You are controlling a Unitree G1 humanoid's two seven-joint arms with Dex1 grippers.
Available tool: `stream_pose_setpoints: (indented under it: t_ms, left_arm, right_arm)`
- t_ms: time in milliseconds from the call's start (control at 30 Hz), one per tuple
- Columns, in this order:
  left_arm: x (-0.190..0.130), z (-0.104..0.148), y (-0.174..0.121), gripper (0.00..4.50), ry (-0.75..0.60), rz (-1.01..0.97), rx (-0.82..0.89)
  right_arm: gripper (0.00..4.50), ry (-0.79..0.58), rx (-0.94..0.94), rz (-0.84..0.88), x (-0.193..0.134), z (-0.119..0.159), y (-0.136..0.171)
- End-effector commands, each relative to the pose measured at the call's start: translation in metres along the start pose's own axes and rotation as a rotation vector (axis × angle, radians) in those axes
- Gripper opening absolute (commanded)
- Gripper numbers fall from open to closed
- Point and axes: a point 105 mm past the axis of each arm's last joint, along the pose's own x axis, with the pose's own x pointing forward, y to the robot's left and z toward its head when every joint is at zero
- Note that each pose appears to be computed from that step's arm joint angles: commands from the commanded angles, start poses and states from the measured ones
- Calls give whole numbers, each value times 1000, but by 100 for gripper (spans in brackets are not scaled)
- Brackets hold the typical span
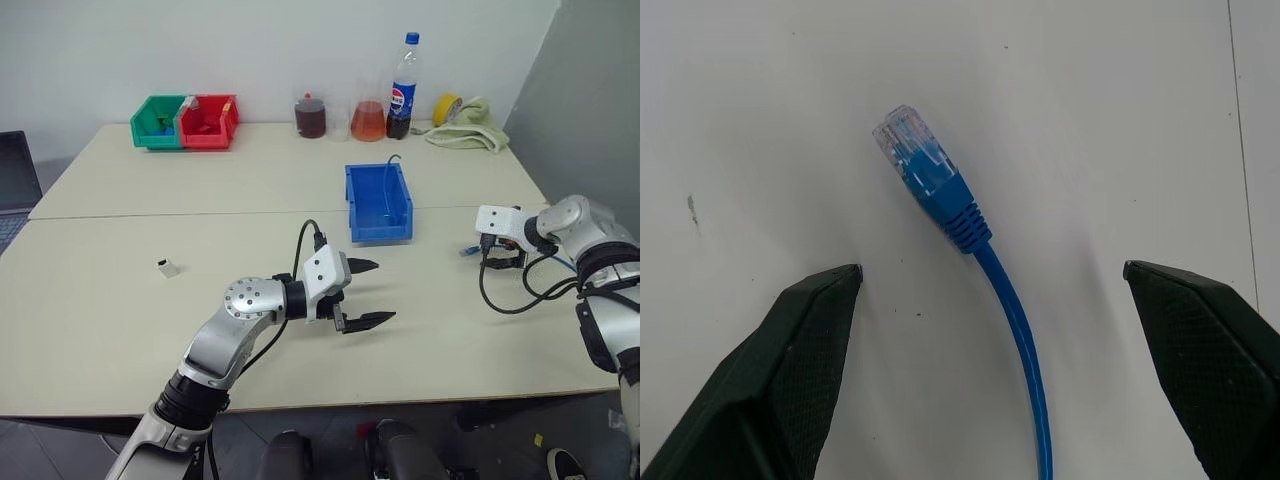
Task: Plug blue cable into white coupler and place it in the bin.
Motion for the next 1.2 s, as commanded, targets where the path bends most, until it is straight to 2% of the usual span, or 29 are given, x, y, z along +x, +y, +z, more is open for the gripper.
stream_pose_setpoints:
  t_ms: [33, 333, 433, 633, 933, 1200]
  left_arm:
    - [-3, 14, 4, 450, -39, 18, 38]
    - [-6, 13, 2, 450, -33, 25, 33]
    - [-6, 14, 2, 450, -33, 28, 33]
    - [-11, 14, 3, 450, -28, 51, 23]
    - [-11, 13, 1, 450, -26, 54, 15]
    - [-10, 14, 4, 450, -30, 58, 19]
  right_arm:
    - [447, 9, -16, -23, 4, 4, -2]
    - [447, 52, -105, 41, 9, 2, 9]
    - [399, 35, -94, 79, 11, 7, 14]
    - [224, 17, -85, 89, 14, 11, 16]
    - [16, 17, -74, 82, 13, 9, 15]
    - [7, 15, -67, 78, 9, 7, 12]
